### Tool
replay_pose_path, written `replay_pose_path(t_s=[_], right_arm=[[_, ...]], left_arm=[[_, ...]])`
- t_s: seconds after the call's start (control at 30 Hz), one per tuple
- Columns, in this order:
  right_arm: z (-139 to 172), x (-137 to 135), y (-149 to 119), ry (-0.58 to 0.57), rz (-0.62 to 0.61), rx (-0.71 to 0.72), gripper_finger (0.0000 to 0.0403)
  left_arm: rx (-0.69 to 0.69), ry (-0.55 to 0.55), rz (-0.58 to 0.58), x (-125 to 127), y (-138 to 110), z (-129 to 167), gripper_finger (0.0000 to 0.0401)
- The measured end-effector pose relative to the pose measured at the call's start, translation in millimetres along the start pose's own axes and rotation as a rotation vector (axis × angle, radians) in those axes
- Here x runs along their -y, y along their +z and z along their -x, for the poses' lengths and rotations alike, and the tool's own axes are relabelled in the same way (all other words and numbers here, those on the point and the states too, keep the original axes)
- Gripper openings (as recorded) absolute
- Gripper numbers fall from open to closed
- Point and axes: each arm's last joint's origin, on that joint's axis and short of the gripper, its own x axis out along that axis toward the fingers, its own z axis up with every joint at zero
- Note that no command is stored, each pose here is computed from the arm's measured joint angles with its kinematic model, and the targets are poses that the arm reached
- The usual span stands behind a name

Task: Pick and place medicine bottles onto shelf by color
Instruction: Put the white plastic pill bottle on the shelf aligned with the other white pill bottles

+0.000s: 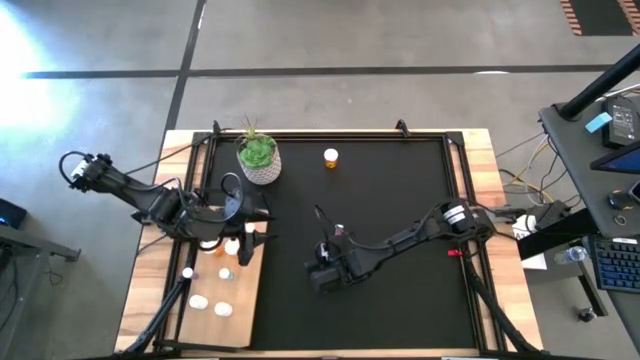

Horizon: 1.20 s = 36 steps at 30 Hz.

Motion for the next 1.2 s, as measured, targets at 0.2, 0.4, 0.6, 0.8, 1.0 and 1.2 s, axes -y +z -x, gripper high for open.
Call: replay_pose_path(t_s=[0.2, 0.4, 0.6, 0.8, 1.0, 1.2], right_arm=[[40, -3, 1, 0.089, 0.252, 0.060, 0.0152], [86, 3, -4, 0.149, 0.549, 0.199, 0.0153], [108, 6, -10, 0.167, 0.782, 0.279, 0.0152], [118, 7, -12, 0.166, 0.901, 0.316, 0.0152], [135, 6, -15, 0.223, 0.997, 0.351, 0.0152], [138, 5, -14, 0.235, 1.070, 0.373, 0.0152]], left_arm=[[-0.035, 0.025, -0.023, 0, -9, -10, 0.0217], [-0.060, 0.043, -0.042, 9, -17, -30, 0.0217], [-0.045, 0.028, -0.163, 23, -24, -60, 0.0217], [-0.008, 0.001, -0.268, 37, -32, -87, 0.0217], [0.035, -0.026, -0.317, 46, -35, -100, 0.0217], [0.089, -0.082, -0.329, 53, -32, -104, 0.0217]])
